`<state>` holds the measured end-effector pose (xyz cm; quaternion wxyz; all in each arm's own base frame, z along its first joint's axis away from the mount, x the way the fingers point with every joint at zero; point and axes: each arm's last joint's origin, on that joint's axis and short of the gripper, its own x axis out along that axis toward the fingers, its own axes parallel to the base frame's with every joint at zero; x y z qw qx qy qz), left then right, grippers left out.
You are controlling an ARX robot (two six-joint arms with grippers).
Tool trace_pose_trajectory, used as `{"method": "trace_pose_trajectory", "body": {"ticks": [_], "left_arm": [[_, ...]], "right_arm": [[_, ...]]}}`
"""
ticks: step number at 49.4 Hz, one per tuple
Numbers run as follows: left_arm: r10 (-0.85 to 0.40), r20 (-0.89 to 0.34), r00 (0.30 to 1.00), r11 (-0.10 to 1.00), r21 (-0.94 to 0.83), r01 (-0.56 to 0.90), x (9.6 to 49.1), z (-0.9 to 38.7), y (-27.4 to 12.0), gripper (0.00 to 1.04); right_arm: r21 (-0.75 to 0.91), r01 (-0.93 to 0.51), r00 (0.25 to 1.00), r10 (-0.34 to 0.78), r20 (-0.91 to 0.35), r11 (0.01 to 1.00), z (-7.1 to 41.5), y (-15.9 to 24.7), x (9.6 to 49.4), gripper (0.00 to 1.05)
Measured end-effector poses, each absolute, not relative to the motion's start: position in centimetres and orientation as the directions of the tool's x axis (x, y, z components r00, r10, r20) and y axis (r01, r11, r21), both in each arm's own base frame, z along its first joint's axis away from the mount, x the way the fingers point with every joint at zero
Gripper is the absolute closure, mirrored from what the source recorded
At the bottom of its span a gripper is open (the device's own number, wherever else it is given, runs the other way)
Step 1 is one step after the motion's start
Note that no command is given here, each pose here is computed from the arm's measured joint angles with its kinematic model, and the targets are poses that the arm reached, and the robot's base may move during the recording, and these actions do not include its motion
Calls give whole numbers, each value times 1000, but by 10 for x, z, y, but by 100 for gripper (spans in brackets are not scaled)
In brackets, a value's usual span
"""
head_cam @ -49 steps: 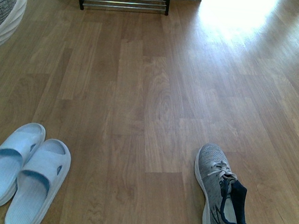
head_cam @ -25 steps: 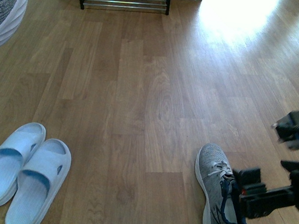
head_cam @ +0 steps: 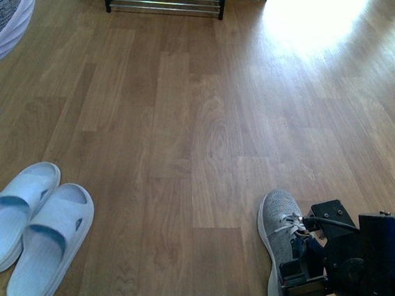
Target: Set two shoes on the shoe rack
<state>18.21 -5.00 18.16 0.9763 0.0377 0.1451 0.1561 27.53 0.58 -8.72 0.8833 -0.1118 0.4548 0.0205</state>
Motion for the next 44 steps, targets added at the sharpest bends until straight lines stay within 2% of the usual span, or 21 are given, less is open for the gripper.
{"method": "trace_pose_trajectory", "body": {"ticks": [23,44], "left_arm": [[316,-272,909,948,119,-294,182,182,-50,103],[316,-272,909,948,119,-294,182,182,-50,103]], "right_arm": [[-218,-83,582,-130,-803,972,-101,-36,309,9],[-220,-75,550,-144,-823,973,-112,-52,303,9]]}}
